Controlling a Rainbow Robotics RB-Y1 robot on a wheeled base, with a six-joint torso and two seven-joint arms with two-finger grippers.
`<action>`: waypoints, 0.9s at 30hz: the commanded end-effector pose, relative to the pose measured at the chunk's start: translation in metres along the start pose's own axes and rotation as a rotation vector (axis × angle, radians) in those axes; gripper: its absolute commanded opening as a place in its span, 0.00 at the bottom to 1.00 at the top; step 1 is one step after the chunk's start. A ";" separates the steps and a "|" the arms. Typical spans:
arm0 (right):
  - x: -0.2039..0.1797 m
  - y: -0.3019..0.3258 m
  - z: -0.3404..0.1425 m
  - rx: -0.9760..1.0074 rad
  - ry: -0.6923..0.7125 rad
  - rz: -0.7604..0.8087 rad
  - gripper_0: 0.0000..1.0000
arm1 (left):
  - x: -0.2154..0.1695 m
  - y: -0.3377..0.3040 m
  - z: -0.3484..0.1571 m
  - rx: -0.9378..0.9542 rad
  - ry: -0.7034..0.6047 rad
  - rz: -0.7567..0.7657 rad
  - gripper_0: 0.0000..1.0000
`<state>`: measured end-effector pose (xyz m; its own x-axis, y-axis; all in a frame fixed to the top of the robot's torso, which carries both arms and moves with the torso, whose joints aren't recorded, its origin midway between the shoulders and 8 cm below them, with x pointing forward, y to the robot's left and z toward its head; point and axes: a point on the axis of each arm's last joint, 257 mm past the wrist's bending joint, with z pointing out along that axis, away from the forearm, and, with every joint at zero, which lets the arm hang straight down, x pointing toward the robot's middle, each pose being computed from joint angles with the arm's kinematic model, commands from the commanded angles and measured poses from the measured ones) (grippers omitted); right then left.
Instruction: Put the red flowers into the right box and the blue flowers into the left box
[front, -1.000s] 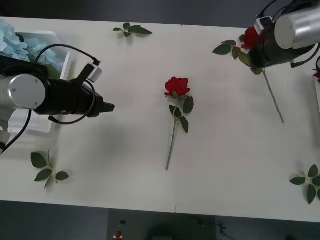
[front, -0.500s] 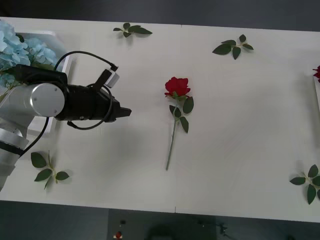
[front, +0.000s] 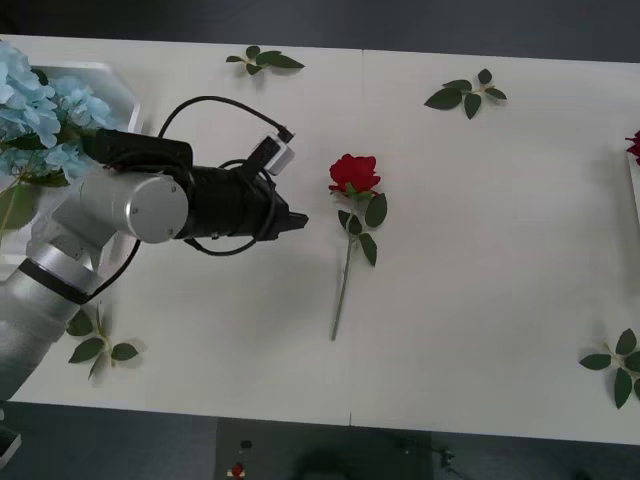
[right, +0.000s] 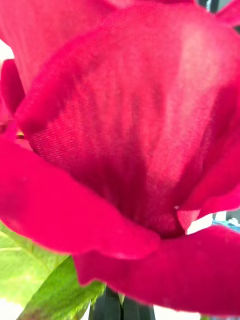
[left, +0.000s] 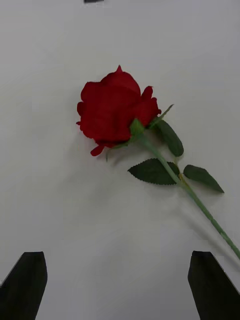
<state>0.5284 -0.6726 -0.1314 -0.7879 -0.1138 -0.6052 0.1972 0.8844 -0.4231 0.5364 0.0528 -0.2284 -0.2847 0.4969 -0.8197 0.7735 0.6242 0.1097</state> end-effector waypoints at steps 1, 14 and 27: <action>-0.019 -0.014 -0.006 0.021 -0.055 0.043 0.00 | -0.042 -0.008 0.012 -0.019 -0.114 -0.016 0.81; -0.027 -0.008 -0.002 0.013 -0.093 0.086 0.79 | -0.040 -0.032 0.053 -0.004 -0.186 -0.063 0.80; -0.035 0.018 -0.006 -0.070 -0.101 0.130 1.00 | -0.041 -0.049 0.092 0.022 -0.141 -0.151 0.75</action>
<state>0.5398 -0.6750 -0.1232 -0.7260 -0.0771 -0.6833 0.2508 0.8956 -0.3675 0.5515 -0.0354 -0.2781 -0.3319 0.3440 -0.8783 0.7413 0.6709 -0.0173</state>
